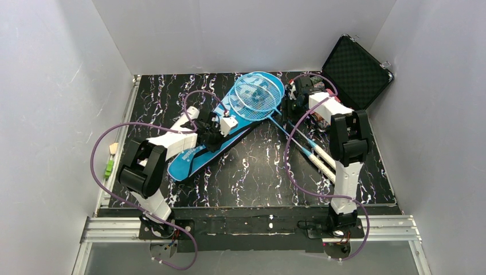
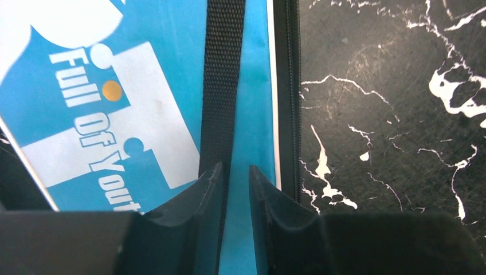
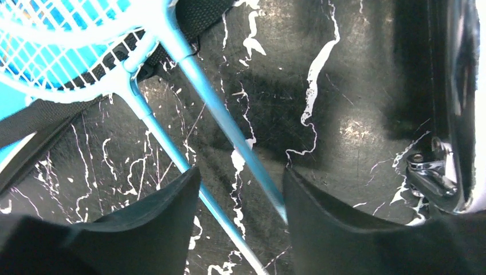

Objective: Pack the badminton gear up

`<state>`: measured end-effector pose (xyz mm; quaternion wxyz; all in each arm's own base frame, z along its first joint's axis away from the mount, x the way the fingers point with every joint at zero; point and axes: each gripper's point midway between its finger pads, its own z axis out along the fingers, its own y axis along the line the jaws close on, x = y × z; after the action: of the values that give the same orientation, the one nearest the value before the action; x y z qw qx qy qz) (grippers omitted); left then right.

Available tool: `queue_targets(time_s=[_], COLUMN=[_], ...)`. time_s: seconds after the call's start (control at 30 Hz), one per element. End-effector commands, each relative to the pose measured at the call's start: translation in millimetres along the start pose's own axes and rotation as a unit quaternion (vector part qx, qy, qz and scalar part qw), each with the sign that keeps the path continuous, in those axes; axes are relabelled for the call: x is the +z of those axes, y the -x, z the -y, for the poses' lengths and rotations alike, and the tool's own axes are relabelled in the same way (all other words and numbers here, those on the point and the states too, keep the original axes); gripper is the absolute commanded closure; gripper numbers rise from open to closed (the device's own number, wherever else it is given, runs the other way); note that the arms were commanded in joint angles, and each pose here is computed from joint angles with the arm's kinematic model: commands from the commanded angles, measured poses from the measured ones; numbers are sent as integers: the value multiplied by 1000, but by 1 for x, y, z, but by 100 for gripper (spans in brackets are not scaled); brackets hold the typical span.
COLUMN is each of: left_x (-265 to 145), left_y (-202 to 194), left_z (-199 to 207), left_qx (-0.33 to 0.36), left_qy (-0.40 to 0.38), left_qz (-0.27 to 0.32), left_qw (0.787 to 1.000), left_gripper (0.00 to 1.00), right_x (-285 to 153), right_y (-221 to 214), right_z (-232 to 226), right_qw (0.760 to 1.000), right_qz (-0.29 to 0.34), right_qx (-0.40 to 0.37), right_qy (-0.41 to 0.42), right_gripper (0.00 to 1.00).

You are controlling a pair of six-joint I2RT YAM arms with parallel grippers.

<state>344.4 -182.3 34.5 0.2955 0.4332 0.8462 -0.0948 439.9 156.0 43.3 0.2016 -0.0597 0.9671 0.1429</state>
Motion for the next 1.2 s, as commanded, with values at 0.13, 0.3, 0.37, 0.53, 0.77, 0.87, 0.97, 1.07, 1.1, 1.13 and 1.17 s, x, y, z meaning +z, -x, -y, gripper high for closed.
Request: queue_targets(time_s=[0.13,0.3,0.37,0.53,0.77,0.87,0.97,1.07,1.1,1.13,1.17], left_x=[-9,-23,-27,-36,-39,-39,-39,-38,-38,-38,-38], left_y=[-18,-35,-38,-32,-27,-28,-28,-29,-29,-29,-30], left_z=[17,32,36,40,43,43,43,42,41,40,40], left_qx=[-10,-13,-17,-29,-41,-38,-37,-34,-33,-31,-30], left_qy=[-14,-28,-32,-36,-45,-44,-44,-42,-40,-38,-36], left_qz=[-8,-13,-11,-3,5,5,4,3,3,2,1], left_qw=[1000,999,999,999,998,998,998,999,999,999,999], left_gripper=[85,88,88,88,88,88,88,88,88,88,88], right_x=[-12,-25,-29,-38,-30,-22,-16,-15,-15,-15,-15], right_y=[-1,-17,-22,-26,-47,-58,-64,-64,-63,-62,-61], right_z=[-11,-10,-15,-33,-64,-70,-73,-75,-74,-73,-71], right_qw=[999,999,999,998,997,997,996,996,996,997,997], right_qz=[18,30,29,29,10,0,-9,-6,-4,-2,0], right_qx=[32,33,29,16,-37,-64,-74,-79,-79,-80,-82], right_qy=[16,7,19,54,72,52,42,35,29,22,13], right_gripper=[69,82,67,29,17,16,16,16,16,16,17])
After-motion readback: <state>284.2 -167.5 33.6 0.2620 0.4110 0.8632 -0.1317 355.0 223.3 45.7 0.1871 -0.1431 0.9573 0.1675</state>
